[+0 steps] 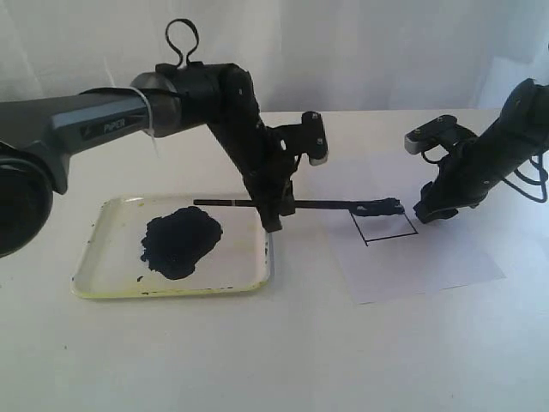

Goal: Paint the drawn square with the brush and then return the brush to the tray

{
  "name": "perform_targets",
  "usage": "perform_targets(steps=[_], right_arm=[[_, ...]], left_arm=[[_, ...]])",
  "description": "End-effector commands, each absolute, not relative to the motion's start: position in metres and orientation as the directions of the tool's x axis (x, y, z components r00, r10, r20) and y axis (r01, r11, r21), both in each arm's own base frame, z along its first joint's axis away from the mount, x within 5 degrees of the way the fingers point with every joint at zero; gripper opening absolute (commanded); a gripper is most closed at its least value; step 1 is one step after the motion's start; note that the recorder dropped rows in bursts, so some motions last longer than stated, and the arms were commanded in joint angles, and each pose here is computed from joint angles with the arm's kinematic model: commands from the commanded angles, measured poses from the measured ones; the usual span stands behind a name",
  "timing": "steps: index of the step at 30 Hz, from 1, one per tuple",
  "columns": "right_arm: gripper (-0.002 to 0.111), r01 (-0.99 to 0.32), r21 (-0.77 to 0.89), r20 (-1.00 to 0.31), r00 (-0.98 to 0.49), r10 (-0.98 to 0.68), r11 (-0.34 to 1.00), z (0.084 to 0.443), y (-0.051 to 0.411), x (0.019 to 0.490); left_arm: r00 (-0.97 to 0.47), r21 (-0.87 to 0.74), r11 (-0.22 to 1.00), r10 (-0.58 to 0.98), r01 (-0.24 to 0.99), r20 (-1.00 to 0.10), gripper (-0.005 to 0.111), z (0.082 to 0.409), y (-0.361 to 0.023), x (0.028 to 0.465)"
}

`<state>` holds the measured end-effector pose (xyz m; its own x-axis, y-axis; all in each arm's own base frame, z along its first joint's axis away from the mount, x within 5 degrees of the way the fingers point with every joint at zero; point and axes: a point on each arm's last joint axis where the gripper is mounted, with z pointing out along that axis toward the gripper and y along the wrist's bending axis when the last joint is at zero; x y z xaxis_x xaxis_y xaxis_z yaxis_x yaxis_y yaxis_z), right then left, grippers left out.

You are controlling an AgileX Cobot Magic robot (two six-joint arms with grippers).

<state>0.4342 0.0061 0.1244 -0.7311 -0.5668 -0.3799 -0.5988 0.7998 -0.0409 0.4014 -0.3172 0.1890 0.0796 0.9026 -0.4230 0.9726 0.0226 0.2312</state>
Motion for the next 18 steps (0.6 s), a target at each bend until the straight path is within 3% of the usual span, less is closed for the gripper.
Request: perform_targets(steps=[1, 18], right_arm=[[0.047, -0.629, -0.041, -0.336, -0.723, -0.604, 0.776, 0.114, 0.004, 0.431], [0.047, -0.630, -0.040, -0.335, -0.723, -0.604, 0.776, 0.114, 0.004, 0.431]], left_arm=[[0.086, 0.240, 0.020, 0.902, 0.970, -0.423, 0.000, 0.191, -0.319, 0.401], [0.086, 0.284, 0.051, 0.889, 0.957, -0.449, 0.000, 0.180, -0.324, 0.408]])
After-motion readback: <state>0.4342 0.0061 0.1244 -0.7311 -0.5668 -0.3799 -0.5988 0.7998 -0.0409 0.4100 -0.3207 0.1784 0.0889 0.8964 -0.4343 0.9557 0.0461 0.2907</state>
